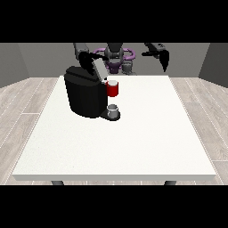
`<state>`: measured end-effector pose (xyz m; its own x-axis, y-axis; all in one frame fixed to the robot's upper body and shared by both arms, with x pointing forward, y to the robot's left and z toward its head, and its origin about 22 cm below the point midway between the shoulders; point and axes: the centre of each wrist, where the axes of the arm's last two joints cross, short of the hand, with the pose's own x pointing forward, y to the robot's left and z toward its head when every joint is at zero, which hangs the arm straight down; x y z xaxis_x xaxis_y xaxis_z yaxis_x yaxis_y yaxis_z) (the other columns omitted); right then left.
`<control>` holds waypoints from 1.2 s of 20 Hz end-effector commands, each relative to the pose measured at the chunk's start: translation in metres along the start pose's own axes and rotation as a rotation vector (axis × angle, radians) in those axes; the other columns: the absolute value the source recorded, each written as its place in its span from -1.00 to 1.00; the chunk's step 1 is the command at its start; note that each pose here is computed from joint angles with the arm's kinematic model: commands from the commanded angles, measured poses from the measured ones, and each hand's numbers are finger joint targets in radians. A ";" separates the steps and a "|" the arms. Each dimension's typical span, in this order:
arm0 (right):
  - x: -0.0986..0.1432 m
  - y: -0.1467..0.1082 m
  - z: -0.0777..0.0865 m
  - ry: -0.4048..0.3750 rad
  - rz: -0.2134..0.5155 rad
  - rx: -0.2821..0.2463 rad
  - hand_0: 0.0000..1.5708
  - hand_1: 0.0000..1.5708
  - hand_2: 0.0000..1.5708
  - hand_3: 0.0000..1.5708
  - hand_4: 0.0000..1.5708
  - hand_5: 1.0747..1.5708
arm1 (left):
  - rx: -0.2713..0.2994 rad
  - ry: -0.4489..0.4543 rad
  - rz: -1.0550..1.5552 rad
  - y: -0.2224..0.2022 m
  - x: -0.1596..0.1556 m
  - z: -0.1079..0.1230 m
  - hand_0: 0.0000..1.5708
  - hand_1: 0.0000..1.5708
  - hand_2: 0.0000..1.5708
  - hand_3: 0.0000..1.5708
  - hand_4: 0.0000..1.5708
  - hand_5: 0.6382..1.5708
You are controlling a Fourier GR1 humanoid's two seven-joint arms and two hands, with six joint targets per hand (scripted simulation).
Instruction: Insert the coffee pod into the coffee machine and close the lid
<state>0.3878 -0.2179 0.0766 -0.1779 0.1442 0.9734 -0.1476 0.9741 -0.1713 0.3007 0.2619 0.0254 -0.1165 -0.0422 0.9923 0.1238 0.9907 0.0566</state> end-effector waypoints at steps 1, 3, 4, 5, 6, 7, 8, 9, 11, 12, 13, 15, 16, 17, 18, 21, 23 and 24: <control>-0.001 0.007 -0.008 0.019 0.007 -0.003 -1.00 -1.00 -1.00 -1.00 -1.00 1.00 | -0.020 -0.006 -0.001 -0.004 -0.009 0.012 -1.00 -1.00 -1.00 -1.00 -1.00 1.00; -0.010 0.016 -0.001 0.019 0.008 0.043 -1.00 -1.00 -1.00 -1.00 -1.00 1.00 | 0.017 -0.002 0.023 0.010 0.002 0.002 -1.00 -1.00 -1.00 -1.00 -1.00 1.00; -0.008 0.031 -0.003 -0.002 0.022 0.051 -1.00 -1.00 -1.00 -1.00 -1.00 1.00 | 0.027 -0.004 0.010 -0.005 -0.008 0.004 -1.00 -1.00 -1.00 -1.00 -0.97 1.00; -0.001 -0.002 -0.010 0.014 0.004 0.028 -1.00 -1.00 -1.00 -1.00 -1.00 1.00 | -0.001 -0.005 0.001 0.000 0.004 0.003 -1.00 -1.00 -1.00 -1.00 -0.83 1.00; -0.008 0.016 -0.007 -0.005 0.025 0.020 -1.00 -1.00 -1.00 -1.00 -1.00 1.00 | -0.002 -0.007 -0.011 -0.001 -0.004 0.008 -1.00 -1.00 -1.00 -1.00 -0.82 1.00; 0.019 0.012 -0.023 -0.004 0.022 0.038 -1.00 -1.00 -1.00 -1.00 -1.00 1.00 | 0.018 0.001 0.002 0.009 0.009 -0.005 -1.00 -1.00 -1.00 -1.00 -0.80 1.00; 0.012 0.030 -0.016 0.034 0.018 0.076 -1.00 -1.00 -1.00 -1.00 -0.90 1.00 | 0.046 0.055 0.018 0.001 -0.014 0.009 -1.00 -1.00 -1.00 -1.00 -0.76 1.00; -0.003 0.020 -0.009 0.024 0.058 0.044 -1.00 -1.00 -1.00 -1.00 -0.77 1.00 | 0.010 0.003 -0.023 0.032 0.012 0.006 -1.00 -1.00 -1.00 -1.00 -0.79 1.00; 0.002 0.028 -0.013 -0.006 0.052 0.087 -1.00 -1.00 -1.00 -1.00 -0.80 1.00 | 0.039 0.020 0.004 0.018 -0.004 0.007 -1.00 -1.00 -1.00 -1.00 -0.80 1.00; 0.010 0.043 -0.017 -0.012 0.067 0.093 -1.00 -1.00 -1.00 -1.00 -0.73 1.00 | 0.038 0.017 0.002 0.022 -0.001 0.001 -1.00 -1.00 -1.00 -1.00 -0.85 1.00; 0.012 0.044 -0.018 0.014 0.075 0.089 -1.00 -1.00 -1.00 -1.00 -0.82 1.00 | 0.036 0.045 0.025 0.001 -0.024 0.020 -1.00 -1.00 -1.00 -1.00 -0.82 1.00; 0.037 0.051 -0.033 -0.076 0.103 0.103 -1.00 -1.00 -1.00 -1.00 -0.92 1.00 | 0.031 -0.045 -0.008 0.018 0.002 -0.007 -1.00 -1.00 -1.00 -1.00 -0.79 1.00; 0.033 0.041 -0.033 -0.055 0.104 0.113 -1.00 -1.00 -1.00 -1.00 -0.73 1.00 | 0.017 -0.004 0.022 0.010 -0.006 0.002 -1.00 -1.00 -1.00 -1.00 -0.80 1.00; 0.025 0.032 -0.029 -0.063 0.136 0.112 -1.00 -1.00 -1.00 -1.00 -0.78 1.00 | 0.017 -0.023 0.019 0.019 0.013 -0.011 -1.00 -1.00 -1.00 -1.00 -1.00 1.00; 0.027 0.043 -0.030 -0.067 0.146 0.113 -1.00 -1.00 -1.00 -1.00 -0.84 1.00 | 0.017 0.004 0.005 0.007 -0.011 0.008 -1.00 -1.00 -1.00 -1.00 -1.00 1.00; 0.037 0.046 -0.035 -0.063 0.149 0.123 -1.00 -1.00 -1.00 -1.00 -0.82 1.00 | -0.009 -0.045 0.018 0.008 -0.013 0.006 -1.00 -1.00 -1.00 -1.00 -0.75 1.00; 0.038 0.046 -0.037 -0.074 0.128 0.124 -1.00 -1.00 -1.00 -1.00 -0.82 1.00 | -0.005 -0.077 -0.013 0.004 -0.010 0.005 -1.00 -1.00 -1.00 -1.00 -0.74 1.00; 0.044 0.058 -0.043 -0.059 0.121 0.099 -1.00 -1.00 -1.00 -1.00 -0.85 1.00 | -0.024 -0.100 -0.006 -0.020 -0.011 0.006 -1.00 -1.00 -1.00 -1.00 -0.76 1.00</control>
<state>0.4103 -0.1614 0.1106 -0.2657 0.2522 0.9305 -0.2219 0.9232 -0.3137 0.3004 0.2629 0.0196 -0.1809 -0.0322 0.9830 0.1301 0.9899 0.0564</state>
